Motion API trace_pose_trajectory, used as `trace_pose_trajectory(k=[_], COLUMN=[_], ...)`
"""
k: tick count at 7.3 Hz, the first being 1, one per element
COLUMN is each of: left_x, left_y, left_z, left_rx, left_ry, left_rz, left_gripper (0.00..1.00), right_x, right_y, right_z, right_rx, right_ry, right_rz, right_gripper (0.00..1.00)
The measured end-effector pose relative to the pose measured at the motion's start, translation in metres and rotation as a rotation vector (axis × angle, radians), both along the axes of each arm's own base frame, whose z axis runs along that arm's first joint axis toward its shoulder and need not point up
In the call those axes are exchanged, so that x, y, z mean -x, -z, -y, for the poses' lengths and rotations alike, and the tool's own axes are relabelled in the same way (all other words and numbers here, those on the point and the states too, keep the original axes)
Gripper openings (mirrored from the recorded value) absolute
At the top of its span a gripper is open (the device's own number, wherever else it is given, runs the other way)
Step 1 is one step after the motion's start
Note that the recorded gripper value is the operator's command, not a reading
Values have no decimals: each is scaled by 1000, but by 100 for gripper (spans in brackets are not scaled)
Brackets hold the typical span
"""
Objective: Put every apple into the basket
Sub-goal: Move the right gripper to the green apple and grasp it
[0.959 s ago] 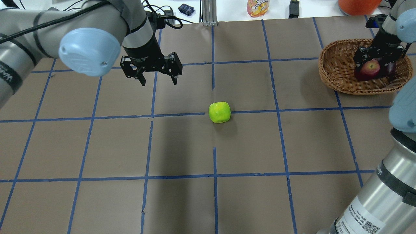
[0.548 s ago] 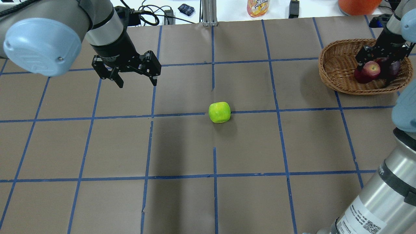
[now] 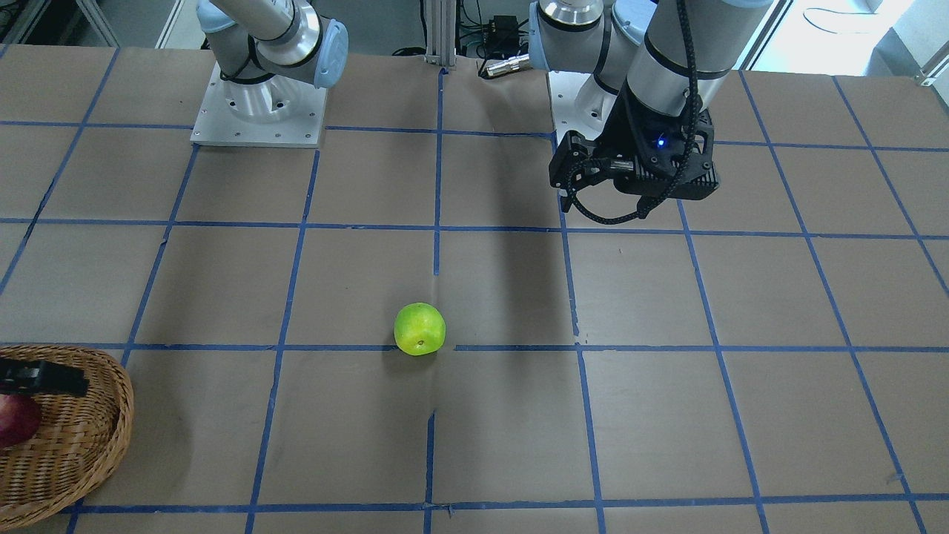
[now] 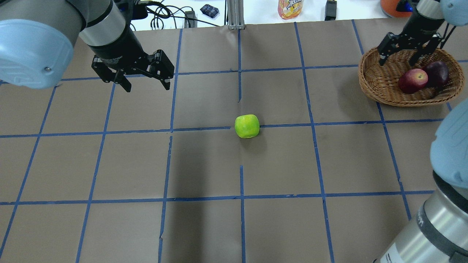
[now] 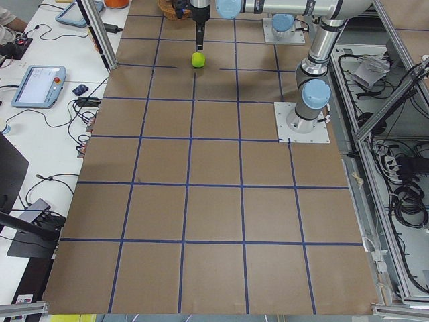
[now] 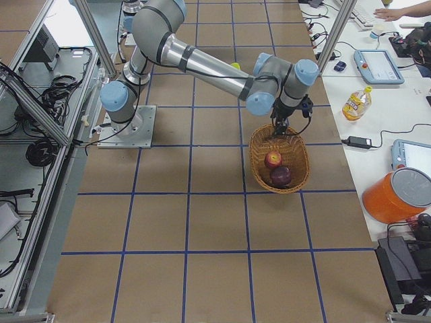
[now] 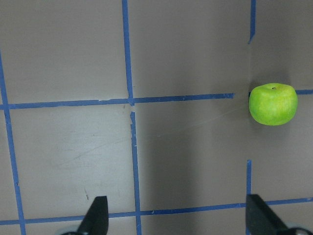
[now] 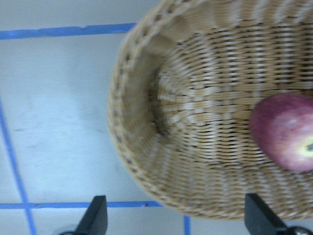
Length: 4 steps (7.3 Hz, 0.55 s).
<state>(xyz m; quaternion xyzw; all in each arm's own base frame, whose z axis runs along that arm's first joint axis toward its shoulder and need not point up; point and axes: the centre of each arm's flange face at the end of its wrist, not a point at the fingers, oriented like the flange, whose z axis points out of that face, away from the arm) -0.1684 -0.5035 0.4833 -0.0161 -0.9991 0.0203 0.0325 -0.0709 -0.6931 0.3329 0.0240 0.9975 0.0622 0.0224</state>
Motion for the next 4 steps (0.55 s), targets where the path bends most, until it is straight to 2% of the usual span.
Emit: trace_pose_trajectory(k=[2, 4], left_x=[-2, -3], left_y=[-5, -5], left_z=[0, 1], left_rx=[24, 30], left_ry=[0, 2], left_rz=[-1, 0], left_gripper=[100, 100], right_x=[-127, -218], right_y=[-8, -5], right_z=[-7, -23], right_rx=[-22, -42], right_ry=[49, 43], right_rz=[3, 57], right_gripper=[100, 100])
